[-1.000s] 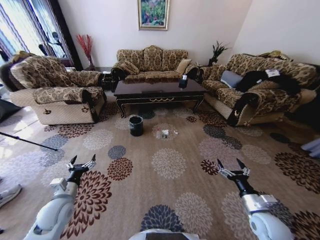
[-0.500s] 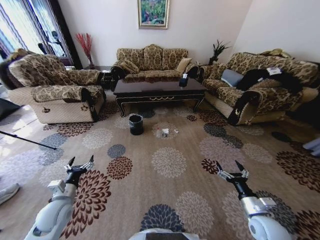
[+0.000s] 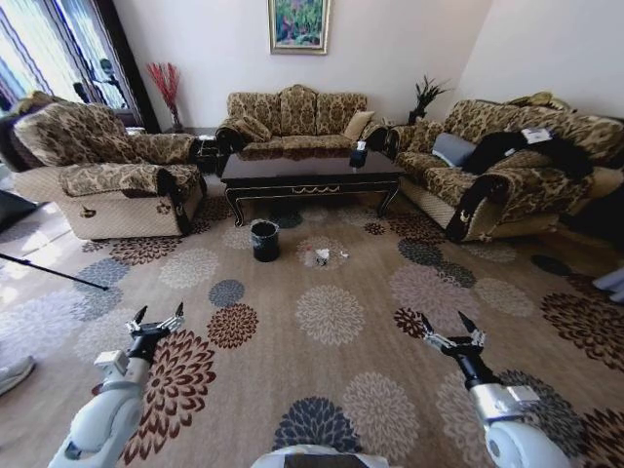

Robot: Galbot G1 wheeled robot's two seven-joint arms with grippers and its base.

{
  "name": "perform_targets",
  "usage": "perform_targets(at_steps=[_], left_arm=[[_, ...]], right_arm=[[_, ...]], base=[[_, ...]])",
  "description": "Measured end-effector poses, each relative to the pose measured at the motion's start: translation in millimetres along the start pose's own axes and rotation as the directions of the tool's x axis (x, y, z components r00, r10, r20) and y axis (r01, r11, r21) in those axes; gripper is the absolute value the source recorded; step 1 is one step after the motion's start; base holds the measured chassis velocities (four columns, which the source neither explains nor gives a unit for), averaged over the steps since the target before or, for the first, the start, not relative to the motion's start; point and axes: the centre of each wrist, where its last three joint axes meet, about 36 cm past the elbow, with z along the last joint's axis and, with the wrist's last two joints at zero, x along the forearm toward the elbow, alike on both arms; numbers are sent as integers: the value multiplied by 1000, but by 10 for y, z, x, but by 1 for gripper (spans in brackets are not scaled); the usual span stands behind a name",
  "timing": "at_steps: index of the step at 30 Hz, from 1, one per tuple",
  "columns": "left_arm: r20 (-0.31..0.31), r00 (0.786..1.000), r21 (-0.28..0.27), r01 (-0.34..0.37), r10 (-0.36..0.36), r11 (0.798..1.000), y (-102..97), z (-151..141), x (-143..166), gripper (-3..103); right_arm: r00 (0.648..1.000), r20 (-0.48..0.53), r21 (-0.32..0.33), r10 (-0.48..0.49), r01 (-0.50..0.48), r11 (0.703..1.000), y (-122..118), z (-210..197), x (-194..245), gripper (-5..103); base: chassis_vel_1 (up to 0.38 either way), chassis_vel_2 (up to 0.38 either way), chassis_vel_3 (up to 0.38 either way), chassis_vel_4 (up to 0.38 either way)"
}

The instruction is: Move to the front of the table and pick up the trash from the floor, then place it into the trash bin.

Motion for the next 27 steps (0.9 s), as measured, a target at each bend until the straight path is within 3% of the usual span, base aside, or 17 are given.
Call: perform_targets(at_steps=[27], left_arm=[[3,999,-26,-55,55,998,-81,20,127,100]], right_arm=[[999,7,31,-34,34,999,5,10,-76,100]], base=[[0,0,0,0]])
